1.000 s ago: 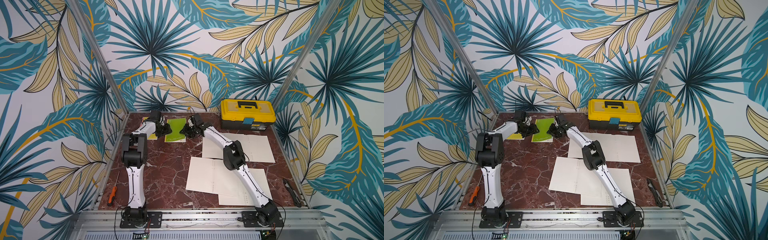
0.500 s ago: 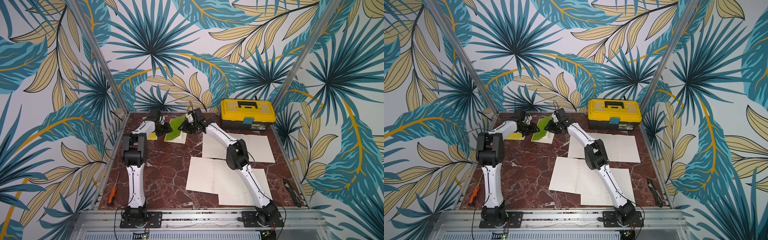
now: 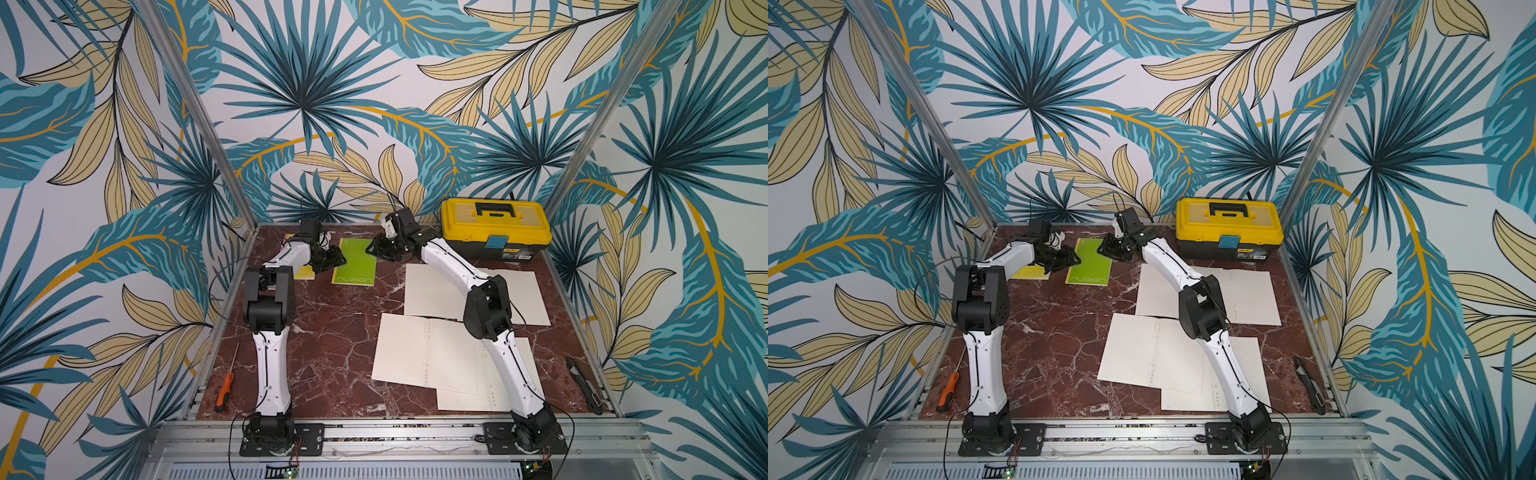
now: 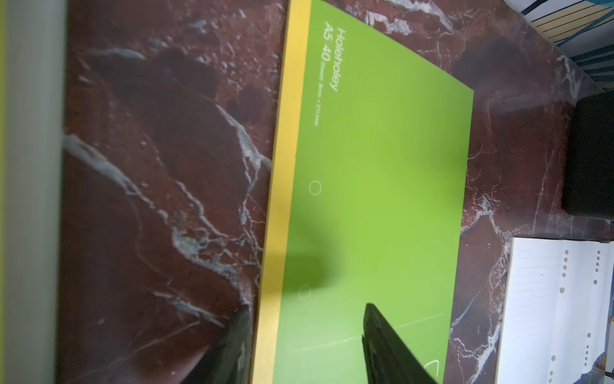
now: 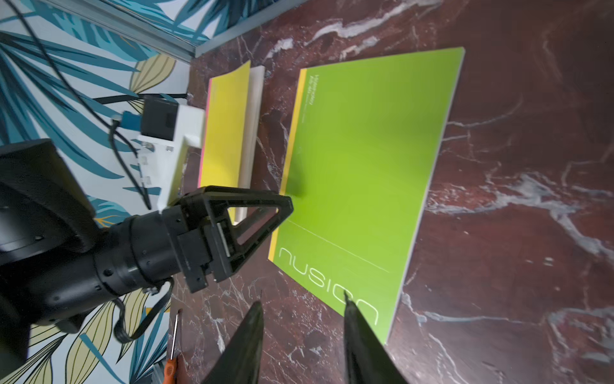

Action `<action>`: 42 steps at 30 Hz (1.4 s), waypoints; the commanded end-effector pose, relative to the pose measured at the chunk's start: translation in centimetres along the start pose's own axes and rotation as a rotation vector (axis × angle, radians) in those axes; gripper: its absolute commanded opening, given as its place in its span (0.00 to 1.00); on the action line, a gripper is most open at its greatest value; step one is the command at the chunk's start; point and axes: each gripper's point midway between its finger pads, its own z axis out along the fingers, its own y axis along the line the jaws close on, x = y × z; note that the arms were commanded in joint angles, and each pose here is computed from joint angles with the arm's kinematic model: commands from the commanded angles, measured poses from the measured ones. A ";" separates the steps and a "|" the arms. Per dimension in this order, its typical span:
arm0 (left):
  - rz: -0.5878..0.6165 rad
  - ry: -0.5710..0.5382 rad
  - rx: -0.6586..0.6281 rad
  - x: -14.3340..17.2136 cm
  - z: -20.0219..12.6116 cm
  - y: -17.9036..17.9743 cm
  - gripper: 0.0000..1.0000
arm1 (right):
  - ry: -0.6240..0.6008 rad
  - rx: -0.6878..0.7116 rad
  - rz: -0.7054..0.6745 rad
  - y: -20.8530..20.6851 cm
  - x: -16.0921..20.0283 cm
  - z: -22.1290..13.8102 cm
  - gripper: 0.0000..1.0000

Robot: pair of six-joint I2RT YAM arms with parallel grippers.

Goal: Close the notebook
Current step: Move the notebook to the center of the board.

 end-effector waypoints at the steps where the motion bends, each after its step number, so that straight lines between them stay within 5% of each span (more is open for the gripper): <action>1: -0.031 0.077 -0.020 2.4 0.1 0.6 0.54 | 0.055 0.079 0.029 -2.6 1.4 0.5 0.38; 22: -0.042 -0.002 -0.054 3.5 -4.2 0.1 0.53 | 0.174 0.070 0.111 -5.6 5.7 5.6 0.30; 42: -0.024 -0.051 -0.078 5.3 -9.2 -0.9 0.53 | 0.171 0.003 0.162 -5.7 5.3 8.9 0.31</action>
